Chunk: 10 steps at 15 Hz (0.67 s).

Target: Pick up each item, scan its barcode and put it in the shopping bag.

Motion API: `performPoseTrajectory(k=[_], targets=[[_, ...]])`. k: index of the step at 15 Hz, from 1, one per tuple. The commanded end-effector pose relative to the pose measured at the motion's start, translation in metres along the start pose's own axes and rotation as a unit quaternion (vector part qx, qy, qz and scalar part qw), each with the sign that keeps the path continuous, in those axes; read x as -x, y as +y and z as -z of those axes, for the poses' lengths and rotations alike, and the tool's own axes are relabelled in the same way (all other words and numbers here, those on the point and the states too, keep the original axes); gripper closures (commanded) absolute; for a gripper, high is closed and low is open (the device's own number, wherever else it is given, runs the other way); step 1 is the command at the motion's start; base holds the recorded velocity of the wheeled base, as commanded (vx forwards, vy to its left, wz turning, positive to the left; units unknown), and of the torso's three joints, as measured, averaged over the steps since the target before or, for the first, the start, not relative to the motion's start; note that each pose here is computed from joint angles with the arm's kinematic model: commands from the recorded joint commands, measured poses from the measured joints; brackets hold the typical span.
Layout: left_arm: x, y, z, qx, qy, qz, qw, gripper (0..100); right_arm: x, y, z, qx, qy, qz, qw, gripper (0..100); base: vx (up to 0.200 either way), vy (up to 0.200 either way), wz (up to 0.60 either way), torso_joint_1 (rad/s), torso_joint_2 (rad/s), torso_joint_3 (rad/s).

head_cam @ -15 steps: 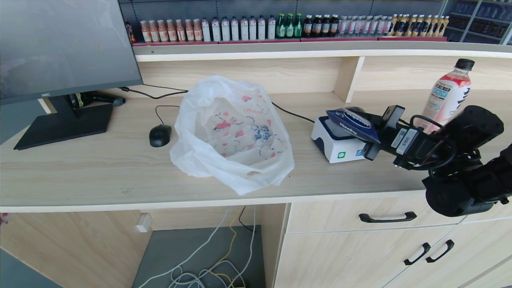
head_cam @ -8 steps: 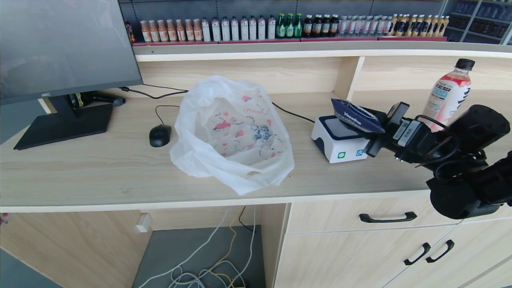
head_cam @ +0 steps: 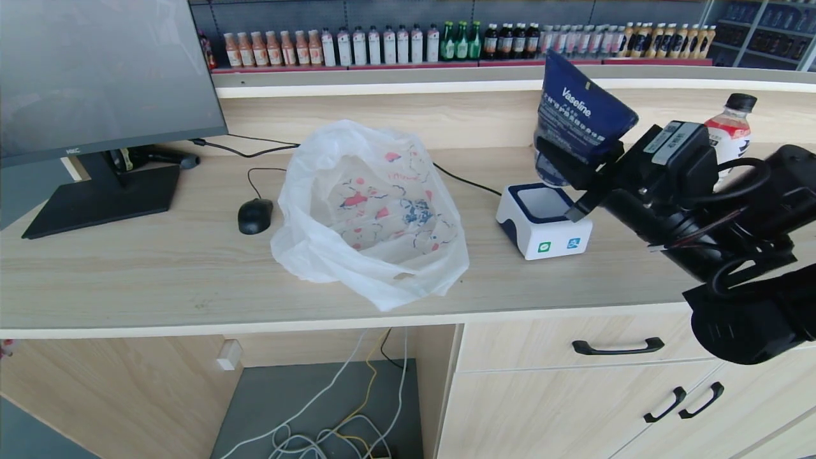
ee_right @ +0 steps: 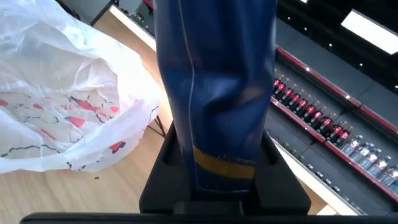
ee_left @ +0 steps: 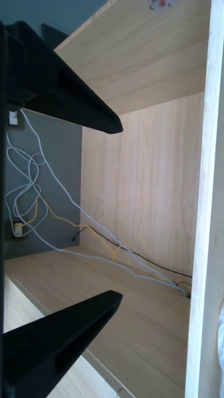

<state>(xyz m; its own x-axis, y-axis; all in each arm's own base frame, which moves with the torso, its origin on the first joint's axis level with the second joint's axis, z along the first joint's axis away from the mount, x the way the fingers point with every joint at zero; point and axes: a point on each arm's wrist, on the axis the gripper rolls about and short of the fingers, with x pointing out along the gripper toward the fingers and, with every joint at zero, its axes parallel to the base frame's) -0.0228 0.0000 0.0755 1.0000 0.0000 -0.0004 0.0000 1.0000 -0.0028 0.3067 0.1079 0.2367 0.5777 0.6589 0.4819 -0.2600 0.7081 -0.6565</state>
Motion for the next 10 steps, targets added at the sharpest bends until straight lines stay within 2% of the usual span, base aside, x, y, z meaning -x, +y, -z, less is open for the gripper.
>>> performPoseTrajectory(k=[1, 4, 10], targets=[[0.000, 0.000, 0.000, 0.000, 0.000, 0.001, 1.0000, 0, -0.006, 0.015, -0.039, -0.051, -0.029, 0.015, 0.998, 100, 0.000, 0.000, 0.00, 0.000, 0.00, 0.000], [0.000, 0.000, 0.000, 0.000, 0.000, 0.001, 1.0000, 0, 0.003, 0.012, -0.054, -0.103, -0.035, 0.017, 0.994, 100, 0.000, 0.000, 0.00, 0.000, 0.00, 0.000], [0.000, 0.000, 0.000, 0.000, 0.000, 0.000, 1.0000, 0, 0.021, 0.021, -0.046, -0.242, 0.034, 0.084, 0.966, 100, 0.000, 0.000, 0.00, 0.000, 0.00, 0.000]])
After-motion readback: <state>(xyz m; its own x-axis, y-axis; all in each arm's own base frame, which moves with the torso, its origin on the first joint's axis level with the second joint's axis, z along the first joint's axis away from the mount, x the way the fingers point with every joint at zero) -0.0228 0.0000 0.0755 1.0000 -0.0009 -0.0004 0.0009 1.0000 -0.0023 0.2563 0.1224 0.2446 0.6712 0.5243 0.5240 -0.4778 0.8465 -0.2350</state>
